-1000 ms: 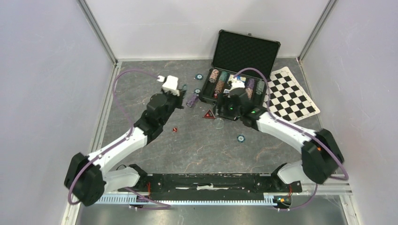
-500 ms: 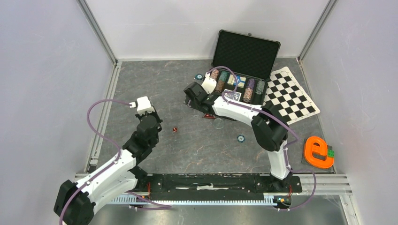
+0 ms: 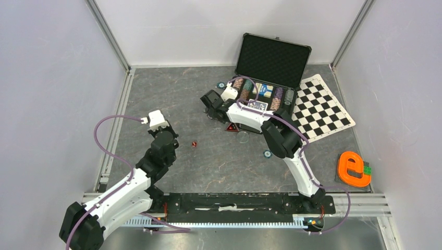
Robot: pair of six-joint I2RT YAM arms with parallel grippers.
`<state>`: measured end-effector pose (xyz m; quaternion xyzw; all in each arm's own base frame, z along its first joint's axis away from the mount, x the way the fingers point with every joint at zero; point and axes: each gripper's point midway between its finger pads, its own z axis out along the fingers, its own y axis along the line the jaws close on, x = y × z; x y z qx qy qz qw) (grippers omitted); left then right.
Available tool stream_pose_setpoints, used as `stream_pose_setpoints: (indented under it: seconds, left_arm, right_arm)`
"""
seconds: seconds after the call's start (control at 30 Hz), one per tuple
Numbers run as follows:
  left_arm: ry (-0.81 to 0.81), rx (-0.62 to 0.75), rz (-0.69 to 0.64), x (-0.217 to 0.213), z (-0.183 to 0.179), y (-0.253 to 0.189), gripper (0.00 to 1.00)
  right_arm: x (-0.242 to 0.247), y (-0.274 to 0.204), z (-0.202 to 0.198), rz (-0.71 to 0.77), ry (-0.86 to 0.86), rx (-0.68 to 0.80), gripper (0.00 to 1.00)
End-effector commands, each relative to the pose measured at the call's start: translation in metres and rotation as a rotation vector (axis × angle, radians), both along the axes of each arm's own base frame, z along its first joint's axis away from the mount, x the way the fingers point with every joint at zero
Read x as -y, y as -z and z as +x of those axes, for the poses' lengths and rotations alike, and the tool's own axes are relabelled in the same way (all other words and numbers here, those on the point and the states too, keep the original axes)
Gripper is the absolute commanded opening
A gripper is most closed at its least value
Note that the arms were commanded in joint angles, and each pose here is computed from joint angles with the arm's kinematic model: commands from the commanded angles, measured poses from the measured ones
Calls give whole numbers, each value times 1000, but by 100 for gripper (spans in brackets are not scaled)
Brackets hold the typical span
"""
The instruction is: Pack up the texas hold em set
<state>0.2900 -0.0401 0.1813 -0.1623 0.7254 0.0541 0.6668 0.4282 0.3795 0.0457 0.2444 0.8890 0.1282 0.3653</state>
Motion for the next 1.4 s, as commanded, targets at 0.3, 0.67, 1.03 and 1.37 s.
stream_pose_setpoints:
  seconds: [0.3,0.67,1.03,1.37]
  left_arm:
    - [-14,74,-74,2,4,-13,2]
    - [23,75,-75,9,6,-14,2]
    - [132,101,-105,30,12,-16,2]
    - [277,122,-157,59,17,-20,2]
  right_arm:
    - [-10,-6,6,54,-33,26,41]
    - [-13,-115,-57,89,-337,262,28]
    - [184,-142,-71,-196,-242,384,20]
    - [295,-91,-64,-201,-275,243,12]
